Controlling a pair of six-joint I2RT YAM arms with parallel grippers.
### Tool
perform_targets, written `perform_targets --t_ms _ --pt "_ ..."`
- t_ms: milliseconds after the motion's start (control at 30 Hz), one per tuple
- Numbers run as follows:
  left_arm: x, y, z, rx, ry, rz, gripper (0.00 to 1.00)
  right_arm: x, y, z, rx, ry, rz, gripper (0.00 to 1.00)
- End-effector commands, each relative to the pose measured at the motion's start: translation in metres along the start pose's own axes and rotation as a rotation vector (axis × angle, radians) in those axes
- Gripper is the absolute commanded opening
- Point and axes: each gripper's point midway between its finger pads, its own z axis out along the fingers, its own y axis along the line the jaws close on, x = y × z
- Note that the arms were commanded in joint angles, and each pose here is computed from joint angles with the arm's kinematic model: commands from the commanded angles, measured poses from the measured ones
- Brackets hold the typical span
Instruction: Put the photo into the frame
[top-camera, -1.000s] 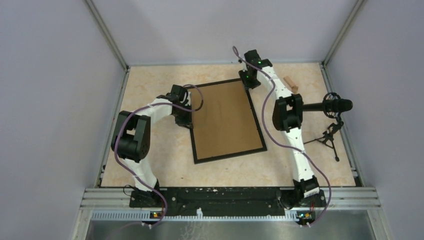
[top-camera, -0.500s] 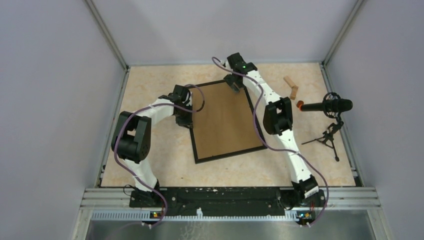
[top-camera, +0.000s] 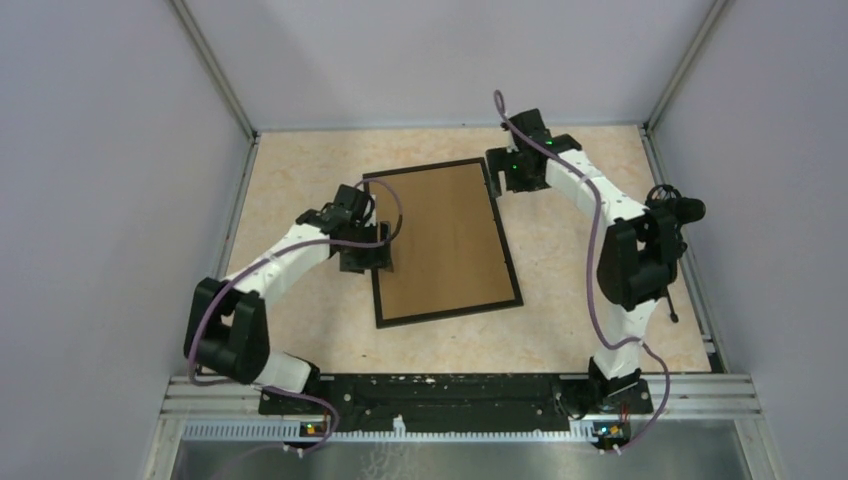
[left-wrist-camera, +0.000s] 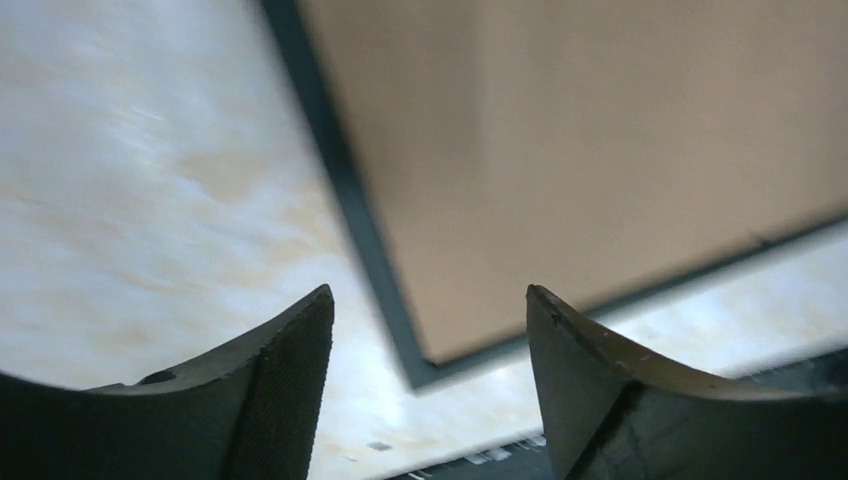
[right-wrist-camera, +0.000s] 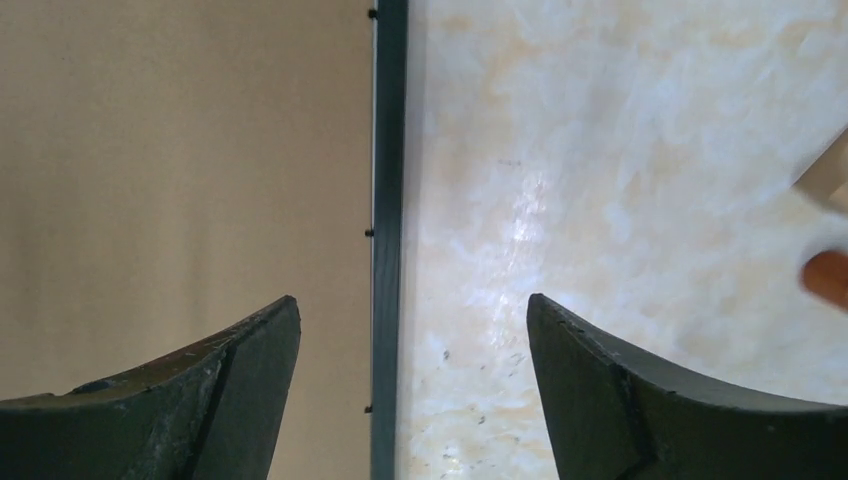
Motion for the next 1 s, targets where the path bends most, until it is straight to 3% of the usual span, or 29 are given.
perform_targets --t_ms 0,133,400,733,967 --pt "0.061 -0.081 -0.031 0.293 0.108 -0.1 0.76 0.027 0.022 0.009 -0.184 0.0 0.234 0.8" --pt "0.107 -0.131 -0.04 0.509 0.2 -0.292 0.75 0.069 0.022 0.023 -0.18 0.061 0.242 0.73" --pt "0.14 -0.156 -0.021 0.532 0.258 -0.544 0.8 0.13 0.019 0.041 -0.162 0.133 0.26 0.58" --pt "0.129 -0.113 0.019 0.298 0.092 -0.748 0.74 0.202 0.005 0.036 0.018 0.234 0.22 0.26" --pt "0.119 -0.087 0.036 0.256 0.083 -0.827 0.74 0.248 0.041 0.0 -0.08 0.246 0.312 0.12"
